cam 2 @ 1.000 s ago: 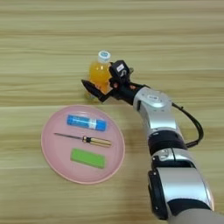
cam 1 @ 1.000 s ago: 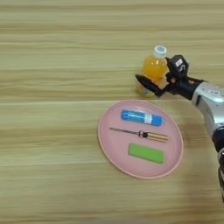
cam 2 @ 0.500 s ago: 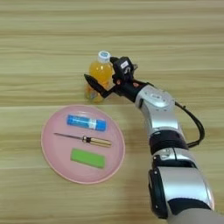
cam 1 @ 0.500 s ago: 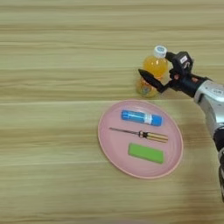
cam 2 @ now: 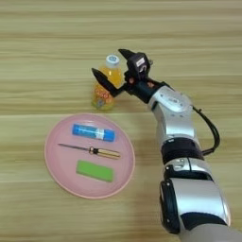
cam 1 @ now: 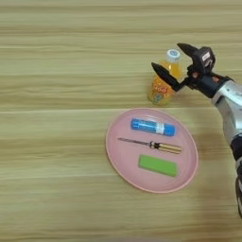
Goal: Move the objects on the table
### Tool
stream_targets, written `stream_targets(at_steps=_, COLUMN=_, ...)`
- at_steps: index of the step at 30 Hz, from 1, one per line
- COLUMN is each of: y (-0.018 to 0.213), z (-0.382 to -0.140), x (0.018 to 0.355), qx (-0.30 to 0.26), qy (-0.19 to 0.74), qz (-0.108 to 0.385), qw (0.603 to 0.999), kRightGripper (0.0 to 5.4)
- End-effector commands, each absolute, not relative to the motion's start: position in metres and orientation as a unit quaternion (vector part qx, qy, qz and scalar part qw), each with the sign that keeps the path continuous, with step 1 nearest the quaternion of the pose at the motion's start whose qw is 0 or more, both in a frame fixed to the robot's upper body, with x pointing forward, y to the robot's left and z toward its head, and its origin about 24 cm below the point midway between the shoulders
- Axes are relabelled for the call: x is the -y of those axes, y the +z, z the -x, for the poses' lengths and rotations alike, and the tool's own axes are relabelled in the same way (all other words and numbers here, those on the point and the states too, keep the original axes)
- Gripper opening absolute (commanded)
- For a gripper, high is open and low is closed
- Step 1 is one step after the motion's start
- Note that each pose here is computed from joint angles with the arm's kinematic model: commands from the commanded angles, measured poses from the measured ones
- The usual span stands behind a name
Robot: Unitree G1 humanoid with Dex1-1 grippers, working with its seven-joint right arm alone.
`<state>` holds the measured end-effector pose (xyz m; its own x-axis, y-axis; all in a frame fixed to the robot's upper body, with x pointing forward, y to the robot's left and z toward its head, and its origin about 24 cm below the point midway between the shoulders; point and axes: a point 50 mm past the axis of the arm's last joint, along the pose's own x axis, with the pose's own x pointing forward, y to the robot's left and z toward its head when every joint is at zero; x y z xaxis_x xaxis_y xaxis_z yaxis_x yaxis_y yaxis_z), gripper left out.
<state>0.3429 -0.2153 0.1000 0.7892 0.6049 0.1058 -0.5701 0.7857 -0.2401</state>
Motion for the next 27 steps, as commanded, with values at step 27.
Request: stream_targets(at_steps=27, y=0.153, z=-0.298, x=0.204, qx=0.244, qy=0.52, qz=0.173, qw=0.8, kRightGripper=5.37)
